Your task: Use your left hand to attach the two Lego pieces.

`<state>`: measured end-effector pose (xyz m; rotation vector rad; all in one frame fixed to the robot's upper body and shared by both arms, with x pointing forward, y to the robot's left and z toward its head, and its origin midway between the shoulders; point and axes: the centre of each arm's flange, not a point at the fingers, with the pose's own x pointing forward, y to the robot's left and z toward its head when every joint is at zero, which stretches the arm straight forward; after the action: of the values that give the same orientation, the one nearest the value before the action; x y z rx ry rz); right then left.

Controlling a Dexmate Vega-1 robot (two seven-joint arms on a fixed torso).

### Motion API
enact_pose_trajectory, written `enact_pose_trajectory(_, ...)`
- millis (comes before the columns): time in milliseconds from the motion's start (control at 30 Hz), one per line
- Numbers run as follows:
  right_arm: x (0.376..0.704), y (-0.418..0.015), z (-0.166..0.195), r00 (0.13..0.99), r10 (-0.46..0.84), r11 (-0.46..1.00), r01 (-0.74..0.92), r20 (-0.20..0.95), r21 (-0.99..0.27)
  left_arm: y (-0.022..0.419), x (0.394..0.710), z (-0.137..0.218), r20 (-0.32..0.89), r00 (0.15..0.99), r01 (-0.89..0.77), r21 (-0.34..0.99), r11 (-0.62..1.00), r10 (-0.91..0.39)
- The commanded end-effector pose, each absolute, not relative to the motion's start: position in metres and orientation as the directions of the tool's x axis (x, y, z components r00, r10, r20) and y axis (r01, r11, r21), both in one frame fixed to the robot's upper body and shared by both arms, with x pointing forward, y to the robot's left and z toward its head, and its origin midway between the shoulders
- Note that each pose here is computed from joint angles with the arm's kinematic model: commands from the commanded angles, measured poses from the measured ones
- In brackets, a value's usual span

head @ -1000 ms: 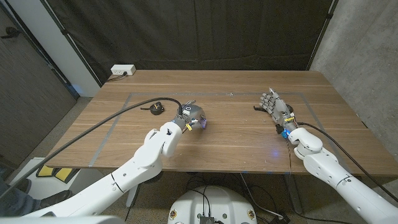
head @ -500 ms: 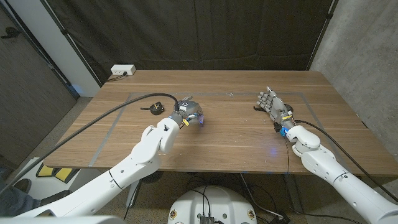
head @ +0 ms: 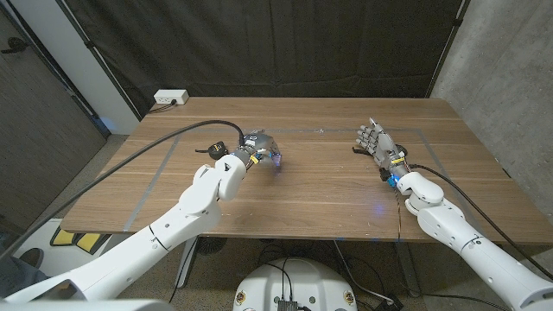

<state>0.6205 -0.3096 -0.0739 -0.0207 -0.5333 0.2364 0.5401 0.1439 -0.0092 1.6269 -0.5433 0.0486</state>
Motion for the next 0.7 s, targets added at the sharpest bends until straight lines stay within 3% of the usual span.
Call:
enact_pose_trajectory(33,0.614,-0.305,-0.060,0.807,0.231,0.973,-0.204,0.543,-0.110,0.146,0.550,-0.002,0.300,0.896,-0.322,0.947,-0.014,-0.328)
enact_pose_trajectory(700,0.612,-0.301,-0.060,0.799,0.229,0.973,-0.207,0.556,-0.103,0.153,0.561,0.010,0.290,0.900,-0.307,0.952,-0.003,-0.326)
